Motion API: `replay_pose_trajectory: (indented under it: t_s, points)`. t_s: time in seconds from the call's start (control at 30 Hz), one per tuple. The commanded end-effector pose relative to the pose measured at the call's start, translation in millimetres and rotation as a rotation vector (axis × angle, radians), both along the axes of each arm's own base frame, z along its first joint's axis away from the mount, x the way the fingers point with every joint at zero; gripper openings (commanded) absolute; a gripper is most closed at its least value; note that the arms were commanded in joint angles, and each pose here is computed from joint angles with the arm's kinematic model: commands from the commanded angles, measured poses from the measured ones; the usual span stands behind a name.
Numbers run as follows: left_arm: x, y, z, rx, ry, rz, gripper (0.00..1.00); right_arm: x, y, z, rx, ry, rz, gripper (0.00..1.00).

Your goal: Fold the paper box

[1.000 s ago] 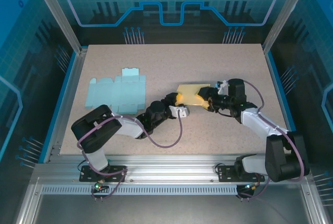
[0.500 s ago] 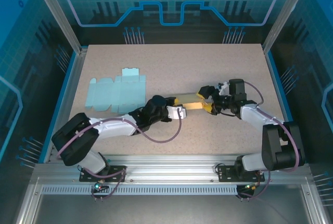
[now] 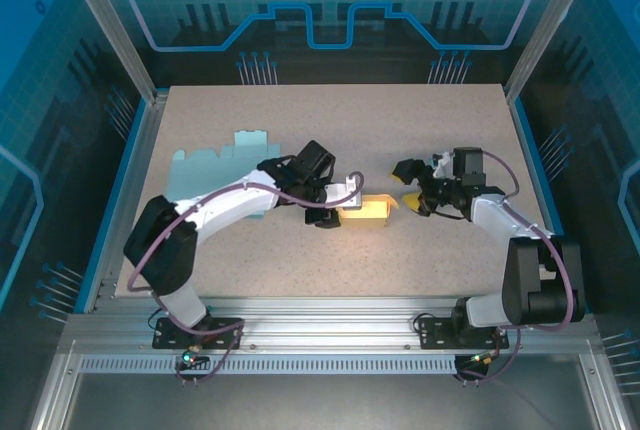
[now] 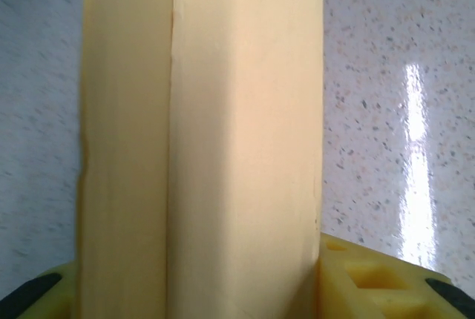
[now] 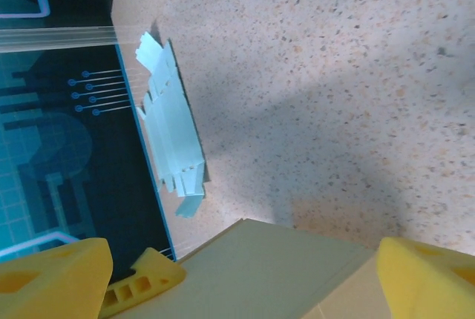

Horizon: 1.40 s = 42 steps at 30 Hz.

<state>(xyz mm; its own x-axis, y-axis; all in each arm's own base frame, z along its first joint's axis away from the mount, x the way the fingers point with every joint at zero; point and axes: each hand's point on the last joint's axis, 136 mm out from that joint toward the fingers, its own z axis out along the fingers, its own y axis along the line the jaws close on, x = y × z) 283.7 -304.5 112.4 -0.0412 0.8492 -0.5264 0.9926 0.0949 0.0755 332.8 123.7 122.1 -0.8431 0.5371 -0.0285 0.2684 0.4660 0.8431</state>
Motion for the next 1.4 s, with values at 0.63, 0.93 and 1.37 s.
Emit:
replay_pose_trajectory:
  t_s: [0.63, 0.93, 1.37]
  points:
    - [12.7, 6.9, -12.4, 0.011, 0.074, 0.087, 0.66, -44.3, -8.4, 53.6, -0.597, -0.354, 0.209, 0.66]
    - [16.1, 3.6, -7.8, 0.000, 0.077, 0.092, 0.68, -76.7, 3.4, 73.0, -0.732, -0.450, 0.362, 0.61]
    - [16.8, 4.5, -10.3, 0.012, 0.086, 0.097, 0.66, -74.1, 22.0, 38.9, -0.848, -0.405, 0.518, 0.52]
